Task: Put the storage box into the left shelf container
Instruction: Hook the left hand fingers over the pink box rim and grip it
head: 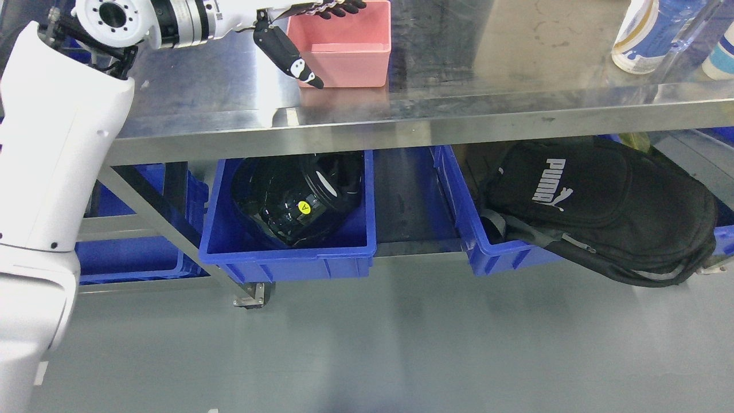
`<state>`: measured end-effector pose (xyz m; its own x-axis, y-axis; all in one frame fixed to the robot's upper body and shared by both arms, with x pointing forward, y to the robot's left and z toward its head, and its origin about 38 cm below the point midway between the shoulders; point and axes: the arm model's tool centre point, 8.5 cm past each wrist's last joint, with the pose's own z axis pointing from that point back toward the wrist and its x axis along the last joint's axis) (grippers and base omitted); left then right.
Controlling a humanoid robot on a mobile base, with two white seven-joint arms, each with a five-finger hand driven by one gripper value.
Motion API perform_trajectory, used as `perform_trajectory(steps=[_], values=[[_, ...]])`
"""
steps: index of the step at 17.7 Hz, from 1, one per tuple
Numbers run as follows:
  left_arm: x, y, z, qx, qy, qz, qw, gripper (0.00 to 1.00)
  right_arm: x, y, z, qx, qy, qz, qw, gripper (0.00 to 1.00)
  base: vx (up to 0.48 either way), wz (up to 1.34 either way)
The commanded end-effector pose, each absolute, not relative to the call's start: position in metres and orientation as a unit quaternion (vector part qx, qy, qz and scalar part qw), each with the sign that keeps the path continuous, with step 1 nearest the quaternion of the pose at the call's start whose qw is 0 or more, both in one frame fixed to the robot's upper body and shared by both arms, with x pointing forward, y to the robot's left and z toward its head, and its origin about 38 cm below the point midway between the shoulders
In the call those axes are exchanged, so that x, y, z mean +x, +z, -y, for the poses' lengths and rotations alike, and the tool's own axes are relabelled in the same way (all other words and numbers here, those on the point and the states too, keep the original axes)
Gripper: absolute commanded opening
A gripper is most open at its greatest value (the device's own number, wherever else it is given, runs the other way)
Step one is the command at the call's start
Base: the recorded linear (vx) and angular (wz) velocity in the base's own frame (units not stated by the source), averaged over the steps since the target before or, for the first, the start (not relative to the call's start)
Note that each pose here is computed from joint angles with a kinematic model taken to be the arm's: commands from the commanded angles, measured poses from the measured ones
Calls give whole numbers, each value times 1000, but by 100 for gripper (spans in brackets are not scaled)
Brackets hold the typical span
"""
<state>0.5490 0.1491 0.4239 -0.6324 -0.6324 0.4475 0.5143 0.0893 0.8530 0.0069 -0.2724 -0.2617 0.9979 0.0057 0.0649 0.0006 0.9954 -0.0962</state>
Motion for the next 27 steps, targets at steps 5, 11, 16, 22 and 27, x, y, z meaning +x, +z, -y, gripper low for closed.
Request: perform_trajectory(steps=[5, 11, 16, 22, 27], values=[[575, 371, -106, 23, -693, 542, 475, 96, 17, -261, 284, -59, 0, 44, 997, 100, 0, 0], [581, 356, -101, 10, -684, 535, 497, 80, 17, -261, 284, -59, 0, 44, 997, 100, 0, 0], [585, 378, -100, -14, -644, 607, 465, 34, 17, -261, 284, -59, 0, 44, 997, 100, -1, 7], [586, 399, -122, -54, -578, 700, 417, 0, 17, -261, 284, -59, 0, 44, 997, 100, -1, 13], [586, 420, -164, -79, -451, 802, 383, 0, 17, -261, 284, -59, 0, 44, 997, 100, 0, 0]])
